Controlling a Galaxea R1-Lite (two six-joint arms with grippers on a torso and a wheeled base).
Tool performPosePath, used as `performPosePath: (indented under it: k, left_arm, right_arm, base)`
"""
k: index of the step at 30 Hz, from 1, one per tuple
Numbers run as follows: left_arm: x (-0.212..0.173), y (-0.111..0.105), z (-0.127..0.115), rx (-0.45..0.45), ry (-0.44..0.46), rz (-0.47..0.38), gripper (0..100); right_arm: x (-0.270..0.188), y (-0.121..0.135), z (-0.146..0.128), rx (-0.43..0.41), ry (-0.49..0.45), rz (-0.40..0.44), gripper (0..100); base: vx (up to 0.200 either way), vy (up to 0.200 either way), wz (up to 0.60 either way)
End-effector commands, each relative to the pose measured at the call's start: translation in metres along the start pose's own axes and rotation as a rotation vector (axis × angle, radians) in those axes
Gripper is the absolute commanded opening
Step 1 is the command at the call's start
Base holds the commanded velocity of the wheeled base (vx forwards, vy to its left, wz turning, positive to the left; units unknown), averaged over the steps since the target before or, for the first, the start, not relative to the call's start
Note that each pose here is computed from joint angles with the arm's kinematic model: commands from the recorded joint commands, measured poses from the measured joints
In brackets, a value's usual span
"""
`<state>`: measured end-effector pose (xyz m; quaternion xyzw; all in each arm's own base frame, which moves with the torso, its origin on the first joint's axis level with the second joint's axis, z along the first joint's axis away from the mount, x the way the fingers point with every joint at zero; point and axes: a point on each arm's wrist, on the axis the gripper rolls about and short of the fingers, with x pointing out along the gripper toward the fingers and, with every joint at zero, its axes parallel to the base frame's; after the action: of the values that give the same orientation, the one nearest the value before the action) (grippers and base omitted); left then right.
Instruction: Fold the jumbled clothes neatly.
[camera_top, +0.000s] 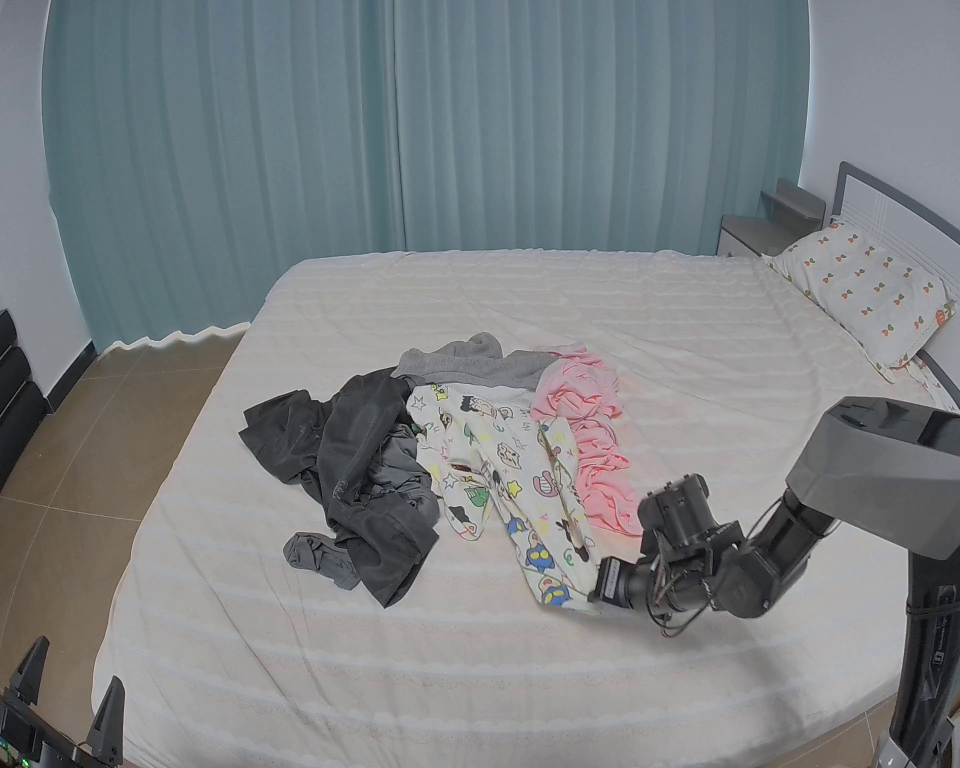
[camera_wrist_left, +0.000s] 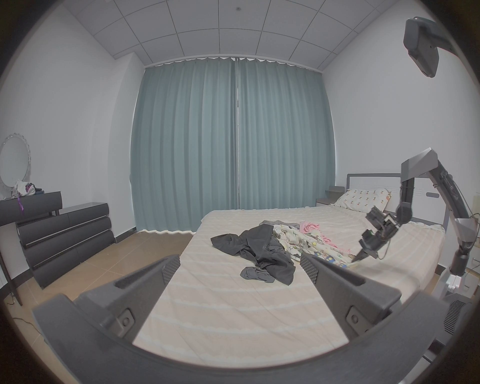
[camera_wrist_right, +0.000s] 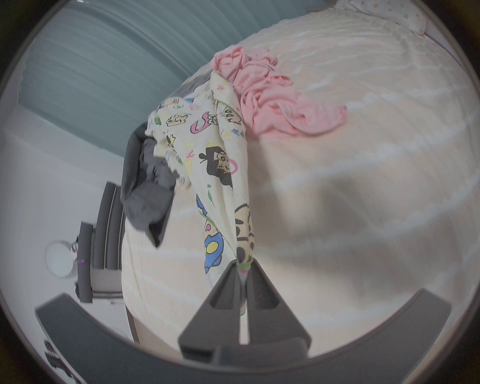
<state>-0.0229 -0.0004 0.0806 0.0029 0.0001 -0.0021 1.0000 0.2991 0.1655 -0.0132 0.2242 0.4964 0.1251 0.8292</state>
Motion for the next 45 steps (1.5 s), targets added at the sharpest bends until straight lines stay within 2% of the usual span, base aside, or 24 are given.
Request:
performPosePath:
  k: [1,7,9,12,17,19,20,28,32,33,37,38,39,40,41,42,43,44,45]
  left_arm:
    - [0.0,0.0,-0.005,0.0,0.003,0.001,100]
    - [0.0,0.0,-0.005,0.0,0.003,0.0,100]
    - [0.0,0.0,-0.005,0.0,0.003,0.0,100]
    - [0.0,0.0,-0.005,-0.001,0.003,0.001,100]
    - [0.0,0.0,-0.005,0.0,0.003,0.001,100]
    - [0.0,0.0,-0.005,0.0,0.003,0.0,100]
    - [0.0,0.0,-0.005,0.0,0.003,0.001,100]
    - [0.002,0.0,-0.004,0.006,0.024,-0.011,100]
    - [0.002,0.0,-0.004,0.005,0.029,-0.014,100]
    - [0.003,0.0,-0.003,0.017,0.035,-0.016,100]
    - [0.006,0.0,-0.002,0.029,0.076,-0.017,100]
    - [0.007,0.0,0.023,0.003,0.033,-0.047,100]
    - [0.01,0.0,0.058,-0.054,-0.028,-0.072,100]
    - [0.012,0.0,0.08,-0.111,-0.062,-0.089,100]
    - [0.015,0.0,0.089,-0.13,-0.071,-0.098,100]
    - [0.025,-0.002,0.105,-0.148,-0.061,-0.159,100]
    - [0.027,-0.002,0.106,-0.145,-0.05,-0.178,100]
    - [0.041,-0.006,0.103,-0.133,0.043,-0.307,100]
    - [0.047,-0.007,0.101,-0.137,0.088,-0.361,100]
  right_arm:
    - [-0.063,-0.022,-0.046,-0.149,0.068,0.076,0]
    - [-0.09,-0.032,-0.066,-0.186,0.076,0.145,0]
    - [-0.106,-0.033,-0.072,-0.2,0.042,0.206,0]
    - [-0.115,-0.032,-0.073,-0.21,0.013,0.235,0]
    - [-0.156,-0.024,-0.074,-0.266,-0.152,0.413,0]
    - [-0.161,-0.022,-0.072,-0.277,-0.184,0.435,0]
    - [-0.171,-0.015,-0.068,-0.298,-0.245,0.477,0]
    - [-0.22,0.015,-0.047,-0.379,-0.494,0.663,0]
    - [-0.233,0.022,-0.043,-0.373,-0.541,0.718,0]
    - [-0.243,0.03,-0.043,-0.385,-0.561,0.774,0]
    - [-0.256,0.042,-0.044,-0.41,-0.592,0.841,0]
    - [-0.266,0.052,-0.038,-0.425,-0.637,0.883,0]
    - [-0.269,0.057,-0.033,-0.431,-0.654,0.897,0]
    - [-0.269,0.059,-0.031,-0.432,-0.654,0.899,0]
    - [-0.268,0.06,-0.03,-0.431,-0.651,0.896,0]
    - [-0.262,0.064,-0.027,-0.429,-0.626,0.888,0]
    - [-0.262,0.065,-0.026,-0.431,-0.626,0.892,0]
    - [-0.264,0.073,-0.023,-0.435,-0.635,0.913,0]
    - [-0.265,0.076,-0.021,-0.432,-0.636,0.922,0]
  base:
    - [0.0,0.0,0.0]
    - [0.0,0.0,0.0]
    - [0.0,0.0,0.0]
    - [0.0,0.0,0.0]
    - [0.0,0.0,0.0]
    - [0.0,0.0,0.0]
    - [0.0,0.0,0.0]
    - [0.0,0.0,0.0]
    - [0.0,0.0,0.0]
    - [0.0,0.0,0.0]
    - [0.0,0.0,0.0]
    - [0.0,0.0,0.0]
    - [0.0,0.0,0.0]
    - [0.0,0.0,0.0]
    - [0.0,0.0,0.0]
    - [0.0,0.0,0.0]
    - [0.0,0.0,0.0]
    - [0.0,0.0,0.0]
    - [0.0,0.0,0.0]
